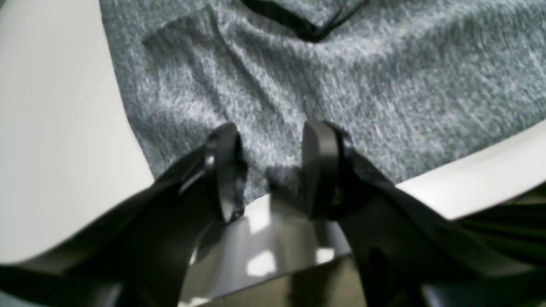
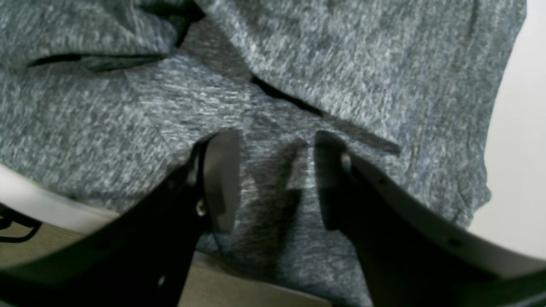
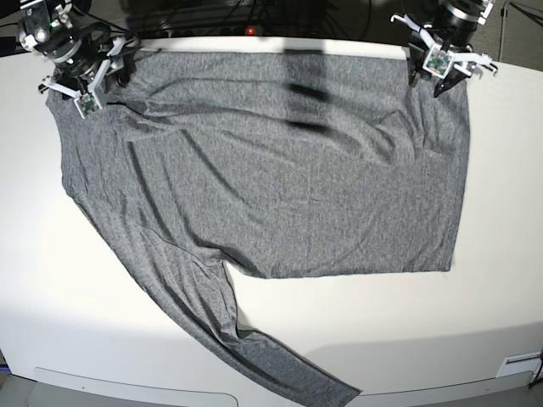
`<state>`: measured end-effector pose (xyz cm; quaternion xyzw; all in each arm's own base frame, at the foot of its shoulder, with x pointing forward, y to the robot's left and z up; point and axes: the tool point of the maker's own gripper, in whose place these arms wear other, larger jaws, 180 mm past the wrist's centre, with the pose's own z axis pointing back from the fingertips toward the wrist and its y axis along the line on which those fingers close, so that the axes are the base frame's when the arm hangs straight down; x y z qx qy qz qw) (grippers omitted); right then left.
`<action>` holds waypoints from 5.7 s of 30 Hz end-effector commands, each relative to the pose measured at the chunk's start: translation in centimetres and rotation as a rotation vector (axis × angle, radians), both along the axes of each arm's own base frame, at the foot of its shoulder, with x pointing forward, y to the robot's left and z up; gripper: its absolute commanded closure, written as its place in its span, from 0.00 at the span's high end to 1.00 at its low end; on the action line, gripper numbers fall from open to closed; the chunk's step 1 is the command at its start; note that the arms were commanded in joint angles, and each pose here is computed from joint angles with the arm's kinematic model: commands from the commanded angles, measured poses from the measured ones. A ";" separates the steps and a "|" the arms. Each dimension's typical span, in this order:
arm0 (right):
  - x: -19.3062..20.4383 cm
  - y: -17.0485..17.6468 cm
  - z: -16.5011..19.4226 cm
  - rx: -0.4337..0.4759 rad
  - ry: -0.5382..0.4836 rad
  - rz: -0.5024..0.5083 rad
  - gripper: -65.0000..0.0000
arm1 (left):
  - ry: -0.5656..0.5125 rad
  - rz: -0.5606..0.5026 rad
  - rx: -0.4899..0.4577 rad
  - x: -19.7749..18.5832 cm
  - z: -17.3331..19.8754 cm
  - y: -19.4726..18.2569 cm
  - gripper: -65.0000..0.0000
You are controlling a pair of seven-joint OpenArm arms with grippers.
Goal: Fold the T-shirt properly
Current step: 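Drag the shirt with both grippers to spread it flat, then release the shoulder edge and move both grippers toward the shirt's sides, then grasp the shirt's side edges near the hem with both grippers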
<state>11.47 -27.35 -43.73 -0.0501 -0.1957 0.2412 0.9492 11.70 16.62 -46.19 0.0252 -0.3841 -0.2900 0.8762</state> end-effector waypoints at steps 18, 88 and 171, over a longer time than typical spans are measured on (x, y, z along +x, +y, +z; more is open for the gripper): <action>-0.6 -0.4 0.7 -0.065 0.022 -0.022 0.44 | 0.418 0.197 0.416 -7.0 -2.4 7.0 0.38; 11.0 8.1 8.4 0.207 -0.411 -0.060 0.44 | -0.397 0.051 0.216 11.9 15.0 -1.3 0.38; 19.2 10.3 13.3 0.267 -0.559 -0.134 0.44 | 0.246 0.435 -0.360 30.3 1.6 11.4 0.00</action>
